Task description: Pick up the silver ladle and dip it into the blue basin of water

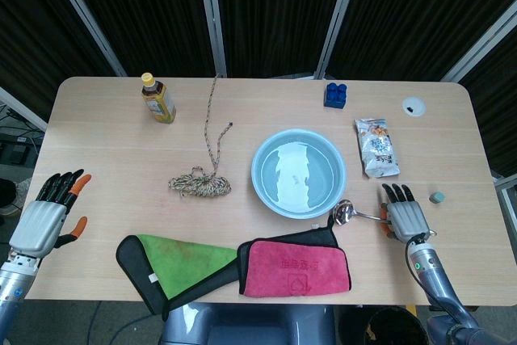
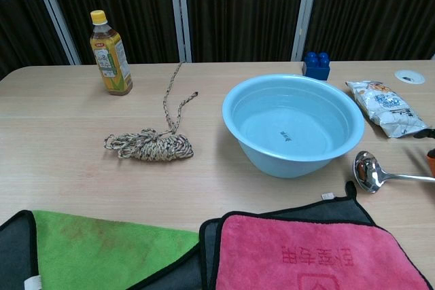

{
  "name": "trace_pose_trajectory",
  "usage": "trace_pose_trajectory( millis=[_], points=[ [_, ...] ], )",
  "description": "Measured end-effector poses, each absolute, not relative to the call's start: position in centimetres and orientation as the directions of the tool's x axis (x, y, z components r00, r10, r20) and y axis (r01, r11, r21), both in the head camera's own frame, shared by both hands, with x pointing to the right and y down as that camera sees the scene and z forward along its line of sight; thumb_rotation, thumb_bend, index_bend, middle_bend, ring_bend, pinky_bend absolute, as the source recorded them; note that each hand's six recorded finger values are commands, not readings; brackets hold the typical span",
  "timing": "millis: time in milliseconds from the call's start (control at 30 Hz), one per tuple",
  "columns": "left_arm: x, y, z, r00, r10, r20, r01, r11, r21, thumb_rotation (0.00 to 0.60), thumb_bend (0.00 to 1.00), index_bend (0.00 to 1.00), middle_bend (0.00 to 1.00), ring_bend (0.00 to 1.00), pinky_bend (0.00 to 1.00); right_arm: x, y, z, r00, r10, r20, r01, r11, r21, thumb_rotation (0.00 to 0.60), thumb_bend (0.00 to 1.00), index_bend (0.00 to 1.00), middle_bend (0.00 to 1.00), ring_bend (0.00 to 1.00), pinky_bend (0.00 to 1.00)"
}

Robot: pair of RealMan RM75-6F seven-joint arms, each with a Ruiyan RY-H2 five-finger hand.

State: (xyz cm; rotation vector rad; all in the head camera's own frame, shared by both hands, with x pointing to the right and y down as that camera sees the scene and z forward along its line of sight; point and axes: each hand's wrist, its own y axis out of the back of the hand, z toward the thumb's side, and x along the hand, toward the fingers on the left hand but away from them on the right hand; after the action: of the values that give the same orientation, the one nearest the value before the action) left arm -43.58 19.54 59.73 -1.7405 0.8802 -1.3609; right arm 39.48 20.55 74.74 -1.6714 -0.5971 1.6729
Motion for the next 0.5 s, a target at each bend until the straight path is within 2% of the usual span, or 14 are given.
trace_pose_trajectory(
  millis=[200,500],
  points=[
    [-43.7,19.5,59.7,0.199,-0.863,0.465,-0.073,-0.486,-0.871,0.6,0.44,0.0,0.0,0.0,0.0,39.5,20.2,74.2,0.061,0.721,-0.69,-0.211,-0.666,-0.715,0.6,0.44,0.7,0.06,0.0,0.0],
    [-43.5,19.7,59.5,0.208,-0.862,0.462,-0.074,-0.485,-0.871,0.6,0.44,0.0,0.0,0.0,0.0,39.9,19.1,71.5,0.05,0.737,-0.674,-0.212,-0.652,-0.728,0.6,0.44,0.7,0.07,0.0,0.0]
  ],
)
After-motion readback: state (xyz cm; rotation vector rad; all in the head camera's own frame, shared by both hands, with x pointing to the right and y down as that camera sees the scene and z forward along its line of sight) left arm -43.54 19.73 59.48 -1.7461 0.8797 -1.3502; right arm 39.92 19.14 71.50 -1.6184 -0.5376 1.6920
